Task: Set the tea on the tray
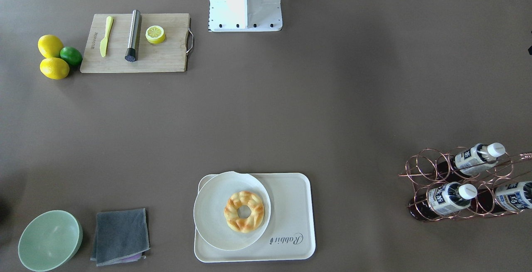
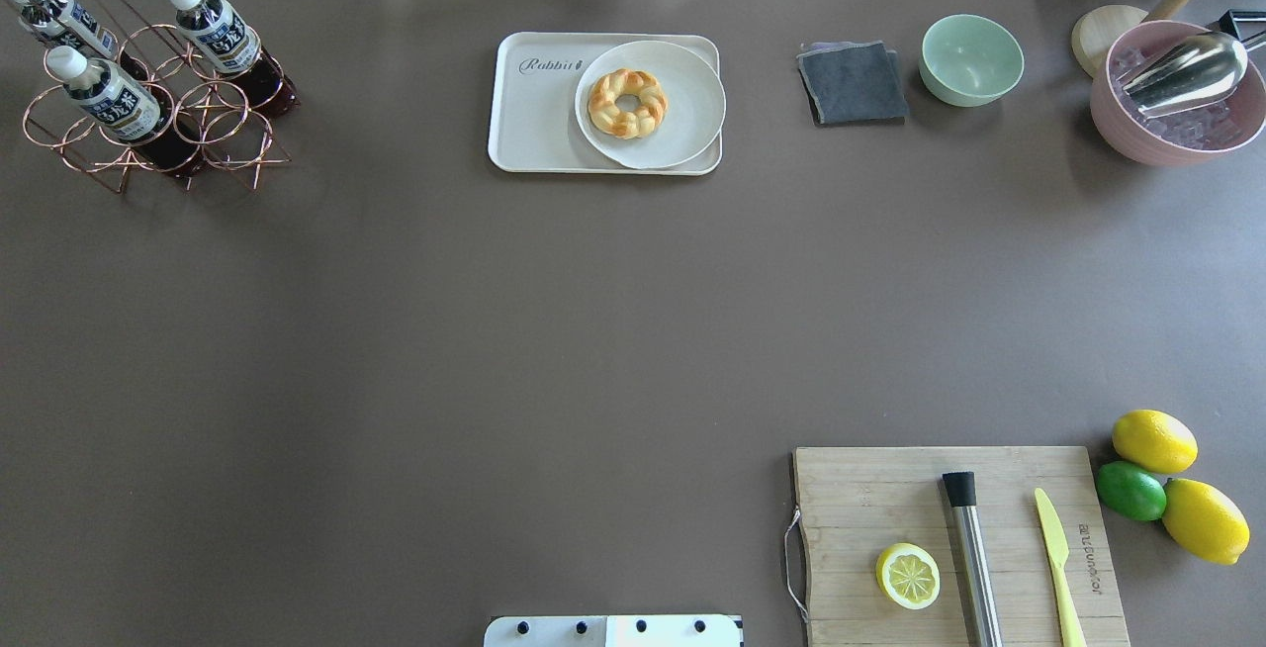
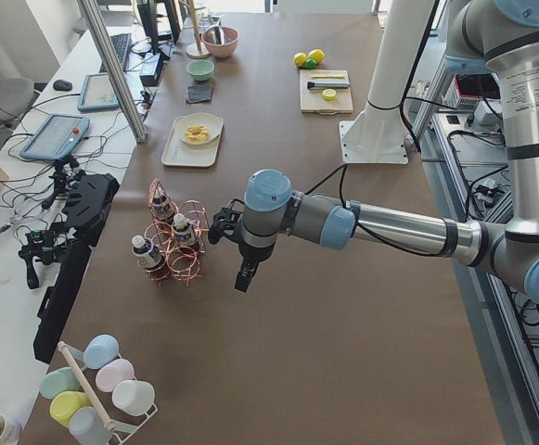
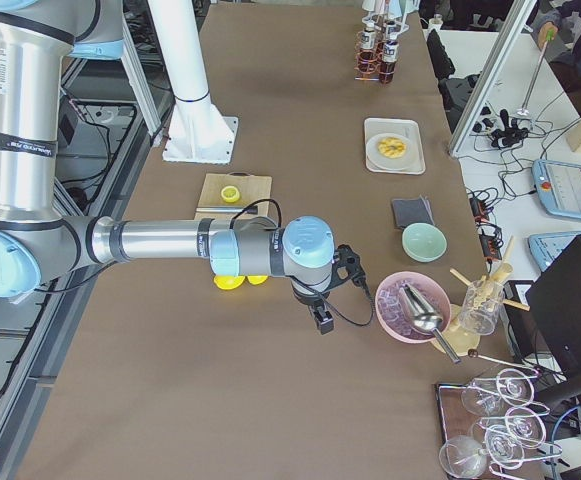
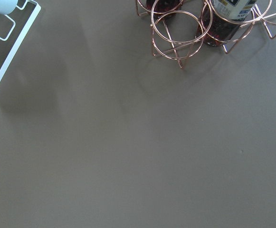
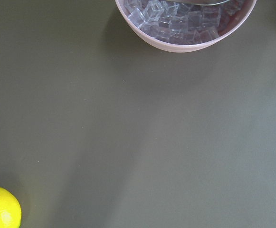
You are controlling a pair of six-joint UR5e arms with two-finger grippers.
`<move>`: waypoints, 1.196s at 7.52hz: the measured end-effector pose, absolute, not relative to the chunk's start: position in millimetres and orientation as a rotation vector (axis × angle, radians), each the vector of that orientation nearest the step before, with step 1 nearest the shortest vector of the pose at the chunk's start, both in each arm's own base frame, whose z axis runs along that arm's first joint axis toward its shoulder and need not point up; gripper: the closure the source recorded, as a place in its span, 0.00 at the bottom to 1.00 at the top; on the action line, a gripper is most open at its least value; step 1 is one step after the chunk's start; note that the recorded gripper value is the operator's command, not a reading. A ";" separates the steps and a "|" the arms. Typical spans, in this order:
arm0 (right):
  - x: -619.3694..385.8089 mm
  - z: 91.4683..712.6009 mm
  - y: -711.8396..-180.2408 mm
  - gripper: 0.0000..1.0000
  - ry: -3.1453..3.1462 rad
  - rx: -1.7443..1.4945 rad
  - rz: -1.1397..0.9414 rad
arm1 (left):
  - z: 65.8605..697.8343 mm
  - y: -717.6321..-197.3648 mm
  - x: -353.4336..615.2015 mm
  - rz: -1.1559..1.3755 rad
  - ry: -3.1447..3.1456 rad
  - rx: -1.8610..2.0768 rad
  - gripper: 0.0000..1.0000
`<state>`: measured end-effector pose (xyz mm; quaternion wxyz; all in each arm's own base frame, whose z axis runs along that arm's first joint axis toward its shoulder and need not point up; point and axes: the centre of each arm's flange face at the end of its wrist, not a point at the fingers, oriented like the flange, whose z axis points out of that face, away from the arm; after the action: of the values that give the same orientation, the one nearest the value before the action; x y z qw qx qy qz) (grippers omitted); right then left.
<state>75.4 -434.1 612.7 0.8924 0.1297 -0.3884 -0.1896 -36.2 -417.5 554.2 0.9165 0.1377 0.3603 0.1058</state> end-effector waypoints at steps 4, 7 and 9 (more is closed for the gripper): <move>67.4 601.9 -435.5 0.00 -0.814 0.281 -0.416 | 548.2 -413.6 -35.4 0.195 0.751 0.280 0.02; 66.3 599.4 -436.3 0.00 -0.815 0.285 -0.421 | 550.9 -407.9 -35.1 0.195 0.760 0.277 0.02; 66.4 601.0 -433.4 0.00 -0.816 0.281 -0.418 | 551.9 -406.8 -35.4 0.194 0.759 0.280 0.02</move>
<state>66.4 -433.4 601.0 0.8874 0.1353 -0.3924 -0.2009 -35.4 -406.8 551.9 0.9147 0.1360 0.3687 0.0944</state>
